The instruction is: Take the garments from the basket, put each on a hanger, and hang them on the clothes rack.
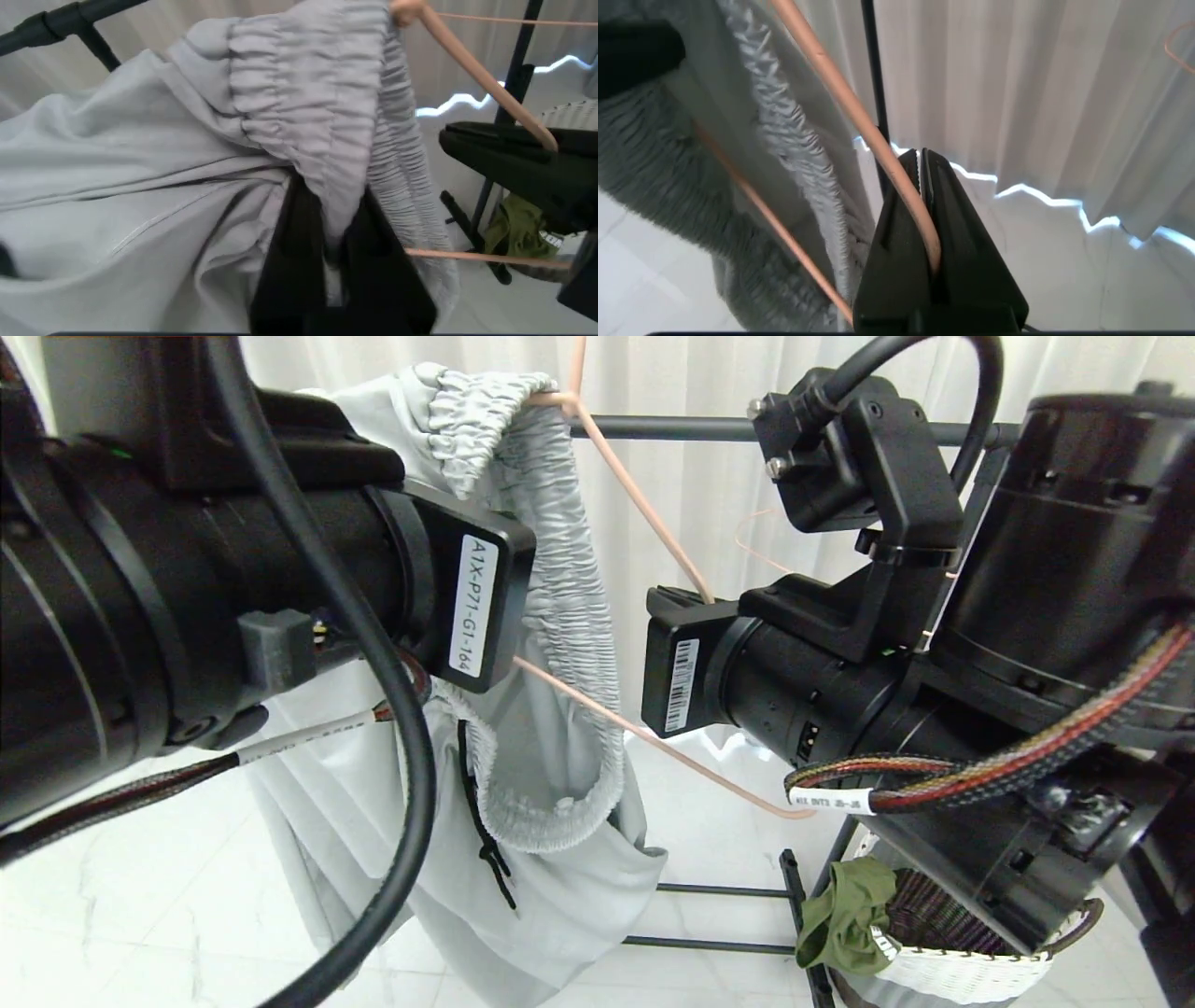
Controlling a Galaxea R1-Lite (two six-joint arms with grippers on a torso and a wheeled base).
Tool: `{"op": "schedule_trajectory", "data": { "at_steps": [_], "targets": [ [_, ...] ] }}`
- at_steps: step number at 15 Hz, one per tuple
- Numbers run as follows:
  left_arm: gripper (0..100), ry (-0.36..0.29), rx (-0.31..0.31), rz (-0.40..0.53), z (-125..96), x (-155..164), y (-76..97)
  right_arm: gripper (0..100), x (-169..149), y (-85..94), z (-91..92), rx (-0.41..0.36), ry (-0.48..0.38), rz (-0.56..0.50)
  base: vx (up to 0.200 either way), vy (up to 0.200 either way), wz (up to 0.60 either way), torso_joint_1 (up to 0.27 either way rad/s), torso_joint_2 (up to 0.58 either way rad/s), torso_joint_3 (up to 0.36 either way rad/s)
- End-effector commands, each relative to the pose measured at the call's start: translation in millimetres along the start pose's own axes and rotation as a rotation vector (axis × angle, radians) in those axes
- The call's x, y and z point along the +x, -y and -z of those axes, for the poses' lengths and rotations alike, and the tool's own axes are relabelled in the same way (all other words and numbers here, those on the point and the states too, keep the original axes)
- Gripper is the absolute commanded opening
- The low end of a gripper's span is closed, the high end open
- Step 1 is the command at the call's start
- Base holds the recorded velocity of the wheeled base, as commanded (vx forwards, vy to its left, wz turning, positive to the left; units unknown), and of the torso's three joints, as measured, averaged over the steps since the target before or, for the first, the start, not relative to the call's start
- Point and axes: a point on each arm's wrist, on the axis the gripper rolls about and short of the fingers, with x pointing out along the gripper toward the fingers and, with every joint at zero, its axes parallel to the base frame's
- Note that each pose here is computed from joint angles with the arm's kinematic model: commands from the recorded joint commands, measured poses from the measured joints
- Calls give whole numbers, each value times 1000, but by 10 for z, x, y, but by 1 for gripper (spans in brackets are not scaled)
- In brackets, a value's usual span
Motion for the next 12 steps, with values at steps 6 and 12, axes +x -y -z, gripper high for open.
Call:
{"op": "schedule_trajectory", "data": {
  "at_steps": [6, 12],
  "targets": [
    [100, 20, -16, 0, 28, -61, -38, 0, -23, 6, -103, -8, 79, -2, 0, 0, 0, 0, 0, 0],
    [100, 82, -3, 51, 157, -473, -319, 0, 61, 241, -149, -36, 93, 66, 0, 0, 0, 0, 0, 0]
  ]
}}
